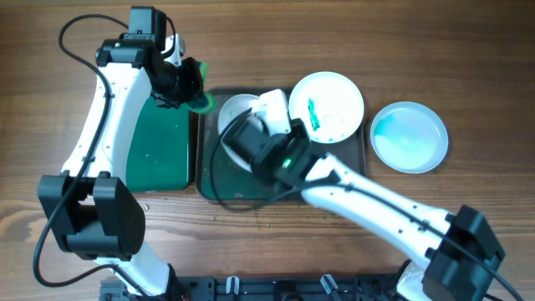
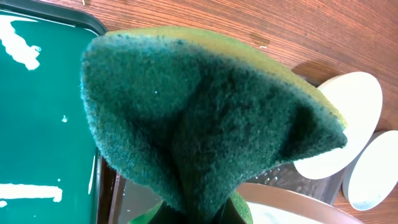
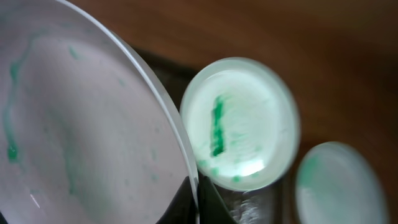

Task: Clean dirty plates on tray and stack at the side
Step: 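Lift the scrubbed plate with the right gripper and carry it right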

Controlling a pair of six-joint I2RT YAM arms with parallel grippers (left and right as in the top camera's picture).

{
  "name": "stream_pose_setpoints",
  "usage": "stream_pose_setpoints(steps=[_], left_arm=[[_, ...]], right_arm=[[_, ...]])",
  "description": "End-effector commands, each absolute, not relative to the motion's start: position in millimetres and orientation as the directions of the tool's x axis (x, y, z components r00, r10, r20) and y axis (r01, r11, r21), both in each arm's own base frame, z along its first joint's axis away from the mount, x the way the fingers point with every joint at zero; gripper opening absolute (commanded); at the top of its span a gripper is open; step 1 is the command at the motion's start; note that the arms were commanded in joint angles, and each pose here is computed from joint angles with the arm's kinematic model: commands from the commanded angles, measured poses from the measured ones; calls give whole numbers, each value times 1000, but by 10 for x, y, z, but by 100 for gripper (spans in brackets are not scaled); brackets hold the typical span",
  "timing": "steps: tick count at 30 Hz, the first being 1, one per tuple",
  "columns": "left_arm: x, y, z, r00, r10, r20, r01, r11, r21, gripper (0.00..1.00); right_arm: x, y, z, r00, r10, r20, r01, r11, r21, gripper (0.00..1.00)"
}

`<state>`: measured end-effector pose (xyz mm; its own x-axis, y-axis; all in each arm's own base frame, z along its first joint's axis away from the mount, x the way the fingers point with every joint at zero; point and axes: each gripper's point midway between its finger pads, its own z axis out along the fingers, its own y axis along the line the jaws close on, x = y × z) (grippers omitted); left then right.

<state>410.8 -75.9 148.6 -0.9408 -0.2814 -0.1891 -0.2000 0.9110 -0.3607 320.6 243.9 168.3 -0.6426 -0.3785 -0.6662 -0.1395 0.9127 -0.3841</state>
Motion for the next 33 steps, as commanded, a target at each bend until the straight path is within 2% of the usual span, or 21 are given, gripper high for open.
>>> stream_pose_setpoints(steps=[1, 5, 11, 17, 20, 23, 25, 27, 30, 33], left_arm=[[4130, -703, 1487, -936, -288, -201, -210, 917, -339, 4], [4129, -705, 1487, -936, -288, -201, -209, 917, -339, 4], [4121, -704, 1484, -937, -288, -197, -211, 917, -338, 4], [4121, -705, 1484, -937, -288, -197, -211, 917, -338, 4], [4121, -704, 1484, -937, -288, -197, -211, 917, -338, 4], [4120, -705, 1484, -937, -288, -197, -211, 917, -338, 4], [4112, -704, 1481, -938, -288, -194, -212, 917, -337, 4], [4099, -703, 1477, -939, -288, -189, -214, 918, -335, 4], [4087, -696, 1472, -940, -288, -185, -217, 919, -330, 4], [4080, -695, 1469, -940, -288, -182, -218, 919, -329, 4]], right_arm=[[3175, 2278, 2270, -459, -528, -714, 60, 784, -618, 4], [3038, 2363, 2489, -385, -652, -653, 90, 678, -730, 4], [2958, 2371, 2645, -343, -682, -646, 157, 636, -755, 4], [2960, 2376, 2649, -335, -652, -681, 174, 667, -724, 4], [2970, 2465, 2436, -373, -608, -701, 70, 735, -674, 4], [2934, 2592, 1938, -526, -493, -693, -131, 852, -506, 4], [2891, 2672, 1586, -672, -405, -619, -254, 912, -321, 4], [2888, 2706, 1424, -756, -356, -550, -312, 934, -177, 4], [3023, 2564, 1391, -856, -242, -456, -304, 950, 66, 4], [3204, 2298, 1583, -895, -138, -424, -264, 931, 254, 4]])
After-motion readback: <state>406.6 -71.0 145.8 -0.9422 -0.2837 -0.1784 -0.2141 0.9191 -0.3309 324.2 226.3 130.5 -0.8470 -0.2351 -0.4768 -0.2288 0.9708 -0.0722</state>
